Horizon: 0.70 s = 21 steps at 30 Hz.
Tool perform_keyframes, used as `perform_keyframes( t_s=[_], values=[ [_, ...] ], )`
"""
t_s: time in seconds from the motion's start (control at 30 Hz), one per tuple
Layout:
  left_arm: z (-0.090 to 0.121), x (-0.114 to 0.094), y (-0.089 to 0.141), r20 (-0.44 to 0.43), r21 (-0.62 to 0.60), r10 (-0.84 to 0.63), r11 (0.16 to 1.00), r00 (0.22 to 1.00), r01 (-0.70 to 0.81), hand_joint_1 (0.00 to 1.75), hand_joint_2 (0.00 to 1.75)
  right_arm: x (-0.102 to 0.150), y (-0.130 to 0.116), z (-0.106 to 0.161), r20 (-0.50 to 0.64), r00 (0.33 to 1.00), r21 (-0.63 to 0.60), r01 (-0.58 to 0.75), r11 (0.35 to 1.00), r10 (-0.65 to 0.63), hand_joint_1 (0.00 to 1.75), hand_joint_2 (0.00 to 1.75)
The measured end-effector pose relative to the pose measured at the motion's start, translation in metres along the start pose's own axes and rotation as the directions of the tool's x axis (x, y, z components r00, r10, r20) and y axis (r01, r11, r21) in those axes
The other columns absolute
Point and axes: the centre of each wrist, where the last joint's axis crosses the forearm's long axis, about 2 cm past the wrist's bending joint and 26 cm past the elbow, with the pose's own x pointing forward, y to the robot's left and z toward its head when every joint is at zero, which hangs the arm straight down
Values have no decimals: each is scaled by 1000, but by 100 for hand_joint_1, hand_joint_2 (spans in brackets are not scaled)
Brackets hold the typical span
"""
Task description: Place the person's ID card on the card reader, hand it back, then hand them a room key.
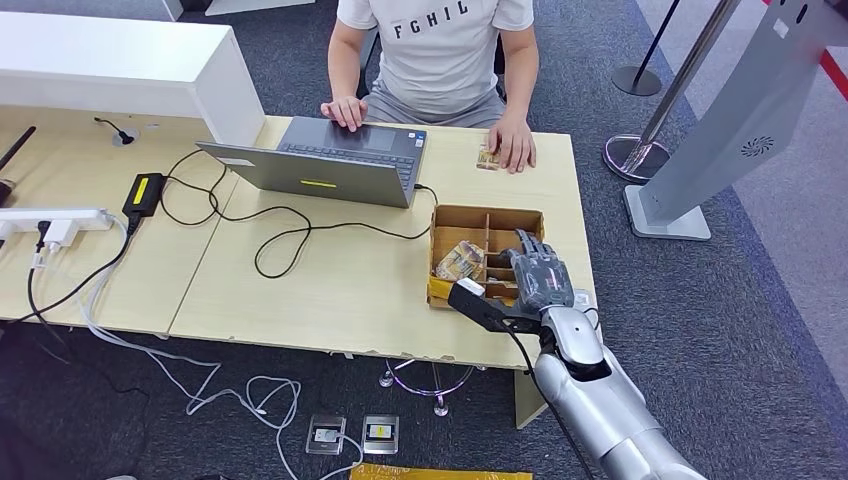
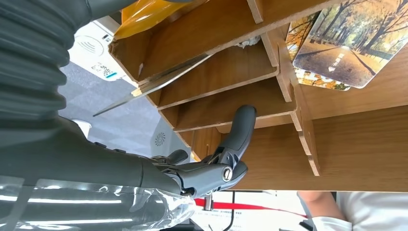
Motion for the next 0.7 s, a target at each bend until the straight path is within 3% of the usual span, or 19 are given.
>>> perform_keyframes(
  t_s=[0.7],
  values=[
    [0,-1,0,-2,3,10,1000,1000,-10,0,0,-15,-29,-3,-85,996,-34,-23,999,20,0,175]
  ],
)
